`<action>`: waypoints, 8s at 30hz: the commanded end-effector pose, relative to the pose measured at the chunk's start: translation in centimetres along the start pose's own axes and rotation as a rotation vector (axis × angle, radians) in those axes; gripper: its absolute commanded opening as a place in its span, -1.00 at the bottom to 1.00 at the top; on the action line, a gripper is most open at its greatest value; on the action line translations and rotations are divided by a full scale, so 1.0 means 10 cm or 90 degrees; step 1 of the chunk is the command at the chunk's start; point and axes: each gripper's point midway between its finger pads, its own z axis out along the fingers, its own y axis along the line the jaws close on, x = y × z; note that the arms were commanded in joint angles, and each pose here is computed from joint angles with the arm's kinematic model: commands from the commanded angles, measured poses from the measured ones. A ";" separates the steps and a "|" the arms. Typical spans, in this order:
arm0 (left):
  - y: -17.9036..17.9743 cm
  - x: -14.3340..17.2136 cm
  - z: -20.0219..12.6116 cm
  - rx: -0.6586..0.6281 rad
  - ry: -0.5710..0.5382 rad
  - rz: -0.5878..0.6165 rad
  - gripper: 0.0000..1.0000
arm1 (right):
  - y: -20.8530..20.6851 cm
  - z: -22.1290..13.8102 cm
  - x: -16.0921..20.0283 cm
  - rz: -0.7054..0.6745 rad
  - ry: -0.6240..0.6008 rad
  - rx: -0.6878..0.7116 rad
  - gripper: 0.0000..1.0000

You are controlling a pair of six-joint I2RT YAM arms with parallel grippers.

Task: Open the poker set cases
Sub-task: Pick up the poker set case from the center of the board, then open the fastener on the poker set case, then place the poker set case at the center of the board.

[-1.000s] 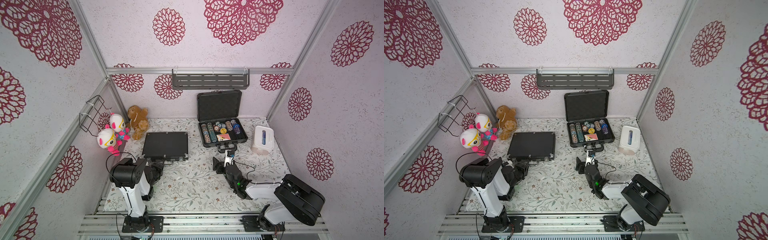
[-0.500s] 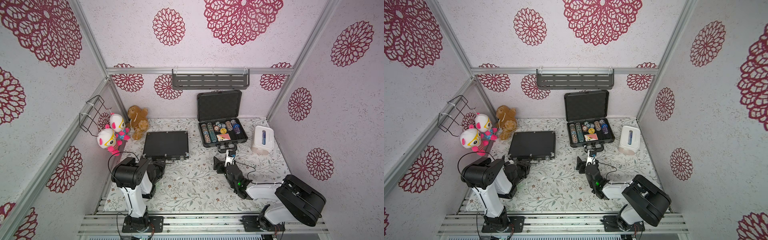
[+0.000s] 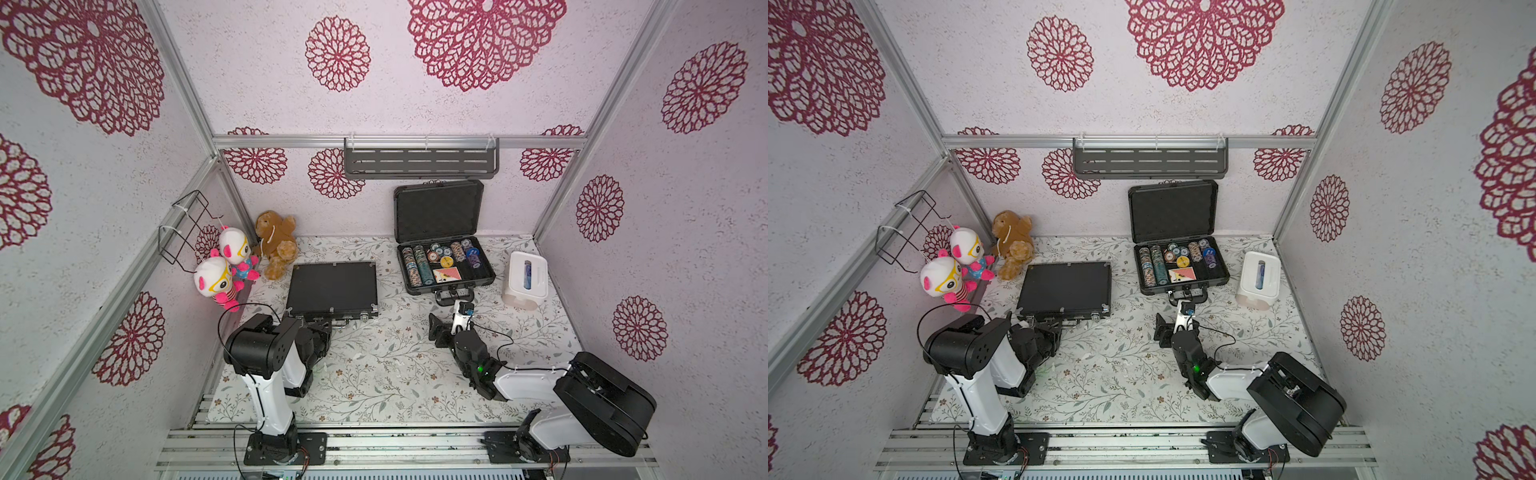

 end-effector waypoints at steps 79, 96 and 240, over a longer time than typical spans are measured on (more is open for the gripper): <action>-1.85 0.31 -0.27 0.074 0.007 -0.202 -1.00 | 1.80 0.70 0.63 0.852 0.043 -0.145 0.39; -1.82 0.40 -0.25 0.064 0.019 -0.213 -1.00 | 1.71 0.83 0.63 0.853 0.031 -0.126 0.14; -1.12 0.44 -0.62 -0.120 0.047 0.173 0.63 | 1.08 0.39 0.48 0.486 0.181 -0.104 0.39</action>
